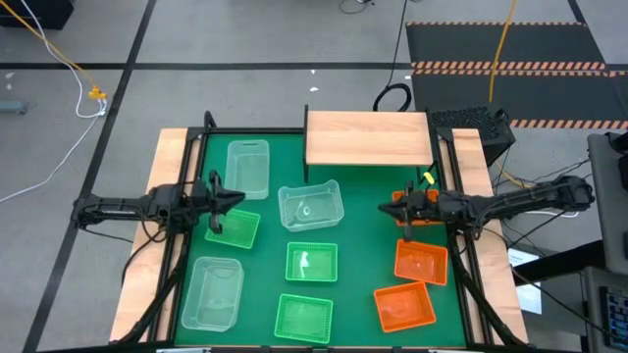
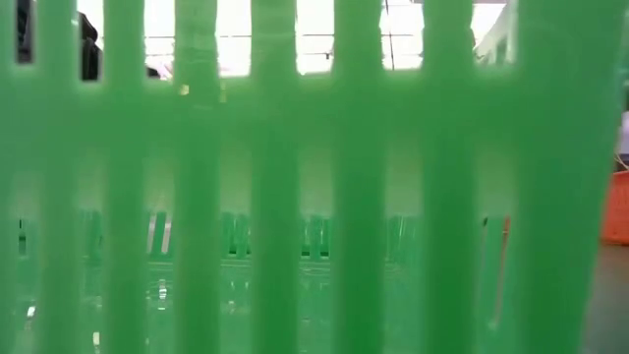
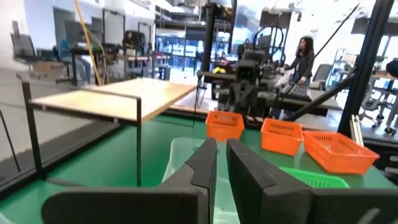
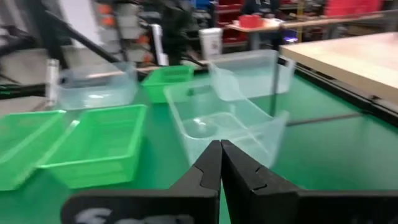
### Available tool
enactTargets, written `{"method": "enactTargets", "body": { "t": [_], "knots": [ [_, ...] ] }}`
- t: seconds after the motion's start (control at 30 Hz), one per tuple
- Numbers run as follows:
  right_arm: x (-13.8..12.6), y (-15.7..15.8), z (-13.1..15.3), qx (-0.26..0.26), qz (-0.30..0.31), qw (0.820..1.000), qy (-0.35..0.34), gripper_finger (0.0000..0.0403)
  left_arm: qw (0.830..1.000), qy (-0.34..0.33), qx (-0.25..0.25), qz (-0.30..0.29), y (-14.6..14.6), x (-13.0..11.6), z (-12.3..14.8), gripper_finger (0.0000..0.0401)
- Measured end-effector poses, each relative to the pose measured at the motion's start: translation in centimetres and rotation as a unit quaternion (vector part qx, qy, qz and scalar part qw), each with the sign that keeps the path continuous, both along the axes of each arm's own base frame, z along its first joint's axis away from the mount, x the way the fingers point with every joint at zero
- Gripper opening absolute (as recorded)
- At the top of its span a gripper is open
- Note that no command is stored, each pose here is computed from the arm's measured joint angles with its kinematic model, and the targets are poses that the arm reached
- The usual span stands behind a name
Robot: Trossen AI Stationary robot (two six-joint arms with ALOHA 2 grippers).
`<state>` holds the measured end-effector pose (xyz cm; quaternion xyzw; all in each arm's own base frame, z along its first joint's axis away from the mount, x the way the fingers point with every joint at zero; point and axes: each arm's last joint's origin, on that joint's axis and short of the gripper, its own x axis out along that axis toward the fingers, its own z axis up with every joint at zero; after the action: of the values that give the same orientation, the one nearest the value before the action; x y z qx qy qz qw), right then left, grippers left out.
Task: Stack baskets on shelf by color
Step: Put the top orange bin on the shelf
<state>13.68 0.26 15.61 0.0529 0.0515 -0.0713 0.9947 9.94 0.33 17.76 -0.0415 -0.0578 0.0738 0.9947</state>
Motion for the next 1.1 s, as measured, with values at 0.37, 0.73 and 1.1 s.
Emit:
{"method": "enactTargets", "body": {
  "t": [0.37, 0.73, 1.1],
  "knots": [
    [0.8, -1.1, 1.7, -0.045, -0.078, 0.992, 0.089, 0.0098, 0.999, -0.016, -0.034, 0.017, 0.1, 0.0, 0.2, 0.0042],
    [0.5, 0.4, 7.0, 0.098, 0.005, 0.958, 0.271, 0.0161, 0.996, -0.064, -0.053, 0.043, 0.3, 1.0, 1.2, 0.0042],
    [3.8, 1.8, 10.2, 0.093, 0.005, 0.905, 0.415, 0.0156, 0.998, -0.025, -0.003, 0.059, -0.1, 5.1, 7.5, 0.0042]
  ]
}}
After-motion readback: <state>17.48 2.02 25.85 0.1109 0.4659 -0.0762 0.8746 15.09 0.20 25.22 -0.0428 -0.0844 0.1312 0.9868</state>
